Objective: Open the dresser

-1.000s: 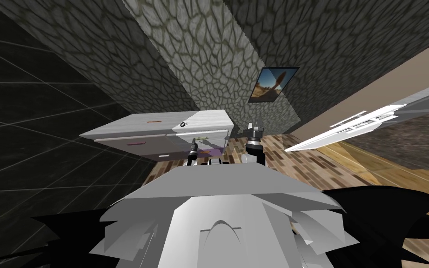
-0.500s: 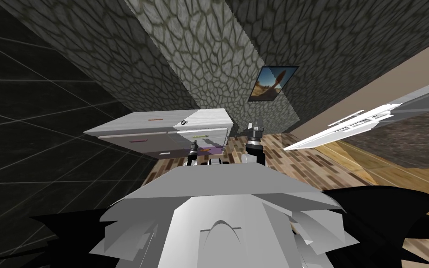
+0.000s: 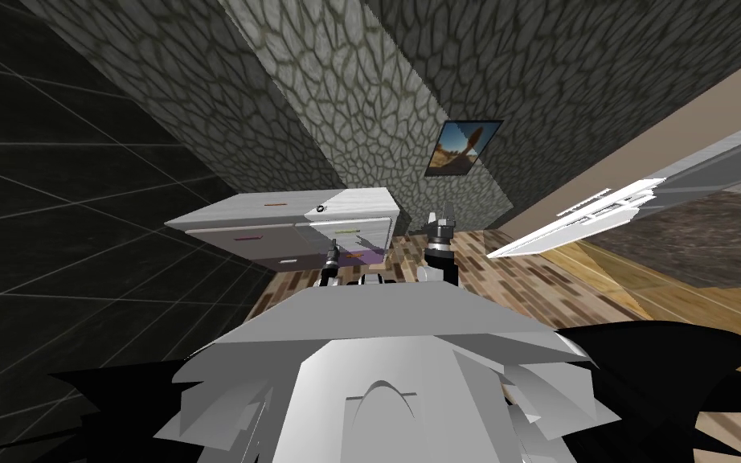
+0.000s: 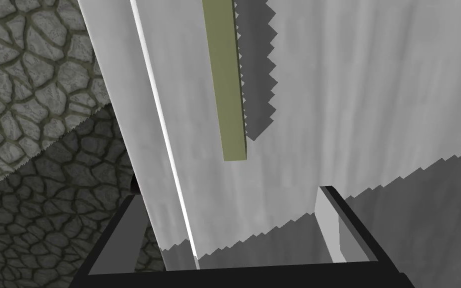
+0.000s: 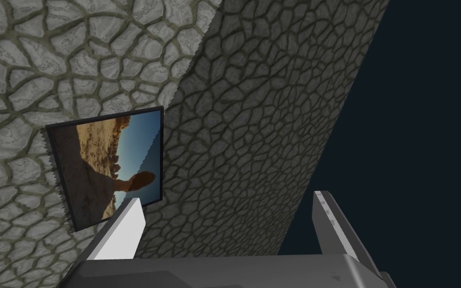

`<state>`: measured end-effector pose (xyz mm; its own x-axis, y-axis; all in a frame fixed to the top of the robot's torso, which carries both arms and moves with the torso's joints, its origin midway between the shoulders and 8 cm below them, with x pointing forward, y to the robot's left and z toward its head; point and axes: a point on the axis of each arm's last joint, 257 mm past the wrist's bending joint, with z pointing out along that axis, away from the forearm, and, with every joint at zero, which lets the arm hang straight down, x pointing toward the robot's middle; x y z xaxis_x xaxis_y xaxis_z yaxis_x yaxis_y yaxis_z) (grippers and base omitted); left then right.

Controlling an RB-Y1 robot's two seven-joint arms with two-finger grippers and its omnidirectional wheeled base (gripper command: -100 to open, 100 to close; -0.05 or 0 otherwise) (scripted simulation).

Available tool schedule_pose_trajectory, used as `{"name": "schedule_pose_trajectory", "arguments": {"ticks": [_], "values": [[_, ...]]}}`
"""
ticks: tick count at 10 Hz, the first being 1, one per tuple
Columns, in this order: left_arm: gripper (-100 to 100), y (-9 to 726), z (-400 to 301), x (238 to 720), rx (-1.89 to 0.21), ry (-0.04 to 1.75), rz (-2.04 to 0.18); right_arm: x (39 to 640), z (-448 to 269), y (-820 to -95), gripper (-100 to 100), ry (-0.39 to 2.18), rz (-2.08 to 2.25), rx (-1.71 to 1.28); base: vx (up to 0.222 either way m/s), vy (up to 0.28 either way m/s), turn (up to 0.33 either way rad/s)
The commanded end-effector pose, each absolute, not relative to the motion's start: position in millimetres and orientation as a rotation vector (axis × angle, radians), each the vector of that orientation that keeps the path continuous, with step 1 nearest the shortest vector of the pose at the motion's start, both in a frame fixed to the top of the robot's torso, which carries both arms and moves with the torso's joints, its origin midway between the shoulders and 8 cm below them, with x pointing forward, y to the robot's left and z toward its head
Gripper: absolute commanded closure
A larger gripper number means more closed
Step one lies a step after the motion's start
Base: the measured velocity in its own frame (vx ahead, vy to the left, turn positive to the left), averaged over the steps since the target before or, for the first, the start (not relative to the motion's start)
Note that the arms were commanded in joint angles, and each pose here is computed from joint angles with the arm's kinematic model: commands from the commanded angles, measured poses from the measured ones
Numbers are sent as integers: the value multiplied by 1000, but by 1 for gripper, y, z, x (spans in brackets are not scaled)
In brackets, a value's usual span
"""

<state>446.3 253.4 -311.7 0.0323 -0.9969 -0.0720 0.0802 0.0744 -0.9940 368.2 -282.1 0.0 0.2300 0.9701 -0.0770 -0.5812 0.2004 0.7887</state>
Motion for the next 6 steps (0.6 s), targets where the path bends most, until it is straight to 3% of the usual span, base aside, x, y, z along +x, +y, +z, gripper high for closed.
{"name": "schedule_pose_trajectory", "arguments": {"ticks": [1,4,6], "values": [[-100,272,-312,447,-1064,1205,-1135,368,0,-282,0,665,1203,718,24,-1,-1],[-100,292,-314,447,-1028,1252,-1091,368,0,-282,0,665,1203,718,24,2,-1],[-100,297,-313,457,-1040,1261,-1078,368,0,-282,0,665,1203,718,128,7,-6]]}}
